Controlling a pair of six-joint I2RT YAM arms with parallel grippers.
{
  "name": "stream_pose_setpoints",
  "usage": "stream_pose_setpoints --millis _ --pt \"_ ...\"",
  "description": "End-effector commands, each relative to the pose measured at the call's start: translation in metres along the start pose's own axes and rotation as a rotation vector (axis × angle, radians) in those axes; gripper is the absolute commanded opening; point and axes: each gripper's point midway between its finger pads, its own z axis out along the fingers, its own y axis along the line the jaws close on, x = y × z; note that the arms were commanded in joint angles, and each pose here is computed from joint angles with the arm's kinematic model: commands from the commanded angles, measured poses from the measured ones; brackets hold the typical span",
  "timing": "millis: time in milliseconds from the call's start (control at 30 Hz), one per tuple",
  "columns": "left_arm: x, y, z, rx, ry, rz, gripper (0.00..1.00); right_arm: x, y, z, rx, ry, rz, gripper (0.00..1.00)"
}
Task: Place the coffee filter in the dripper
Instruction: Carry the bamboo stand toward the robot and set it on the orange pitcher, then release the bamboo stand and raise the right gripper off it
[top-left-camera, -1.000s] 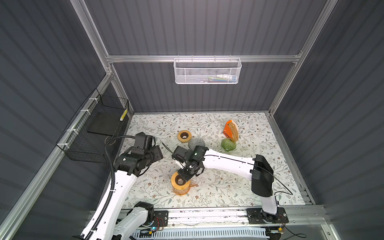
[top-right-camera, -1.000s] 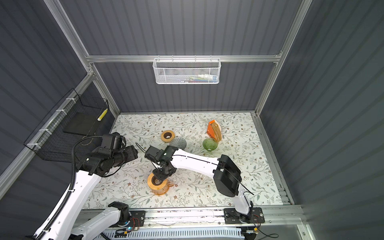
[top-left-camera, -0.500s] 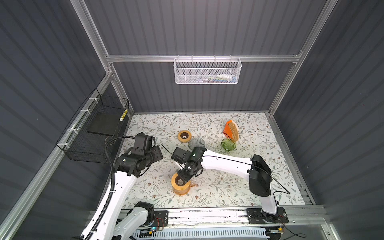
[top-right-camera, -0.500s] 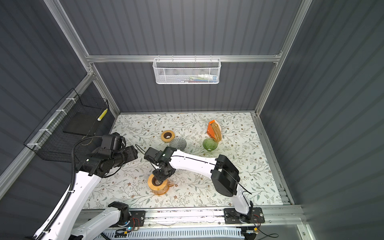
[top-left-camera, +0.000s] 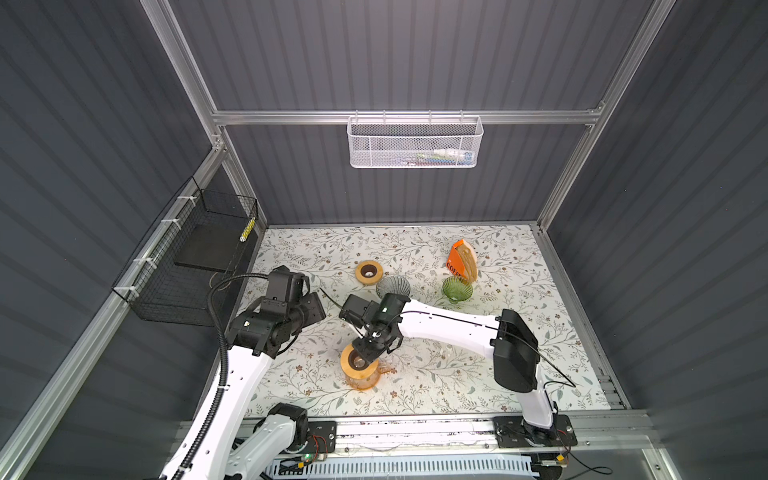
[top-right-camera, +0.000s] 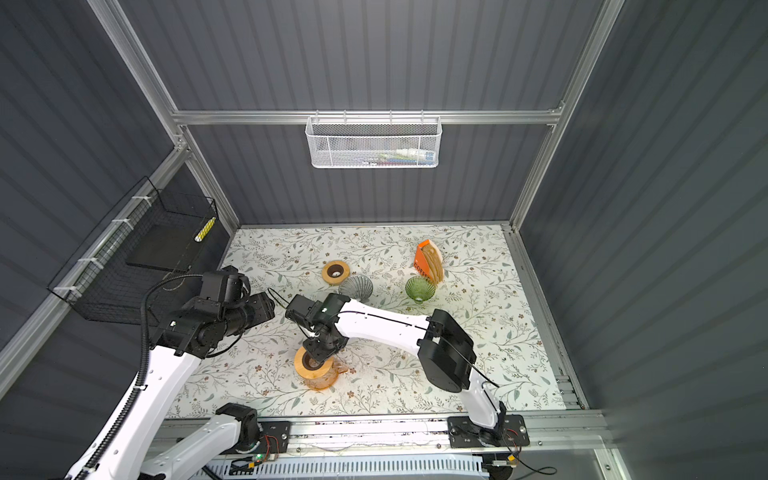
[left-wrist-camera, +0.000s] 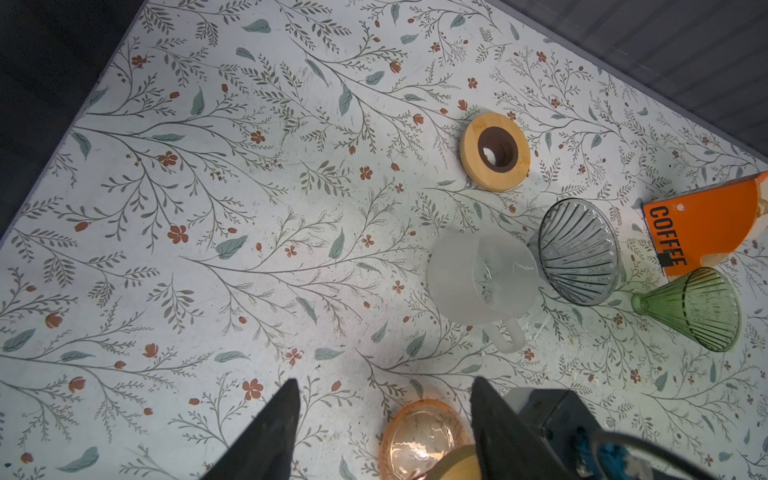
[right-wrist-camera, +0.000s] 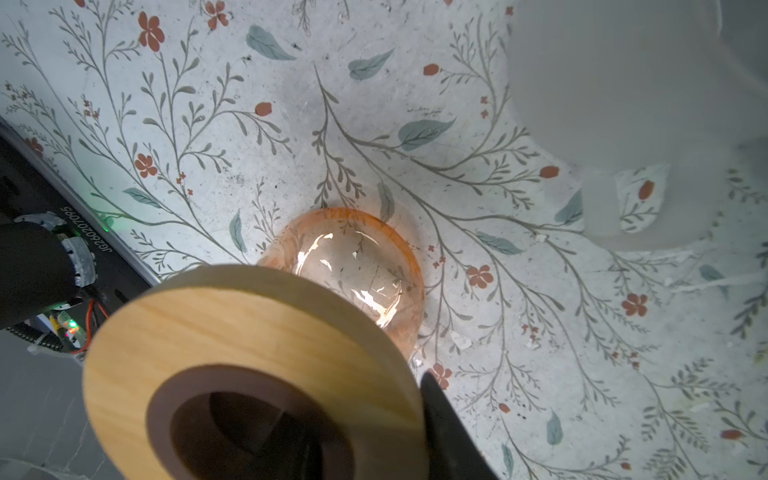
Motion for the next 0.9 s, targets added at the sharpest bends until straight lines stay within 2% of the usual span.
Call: stream_pose_setpoints --millis 0,867 --pt "-0.0001 0.0044 -0.0024 -0.012 -0.012 0.004 0.66 -0.0021 0.0 -0.0012 0.017 -0.002 0.006 0.29" --pt "-0.003 0.0033 -0.0047 -0.004 -0.028 0.006 0.67 0.0 -0.0022 0.0044 0.042 0.007 -0.002 0.41"
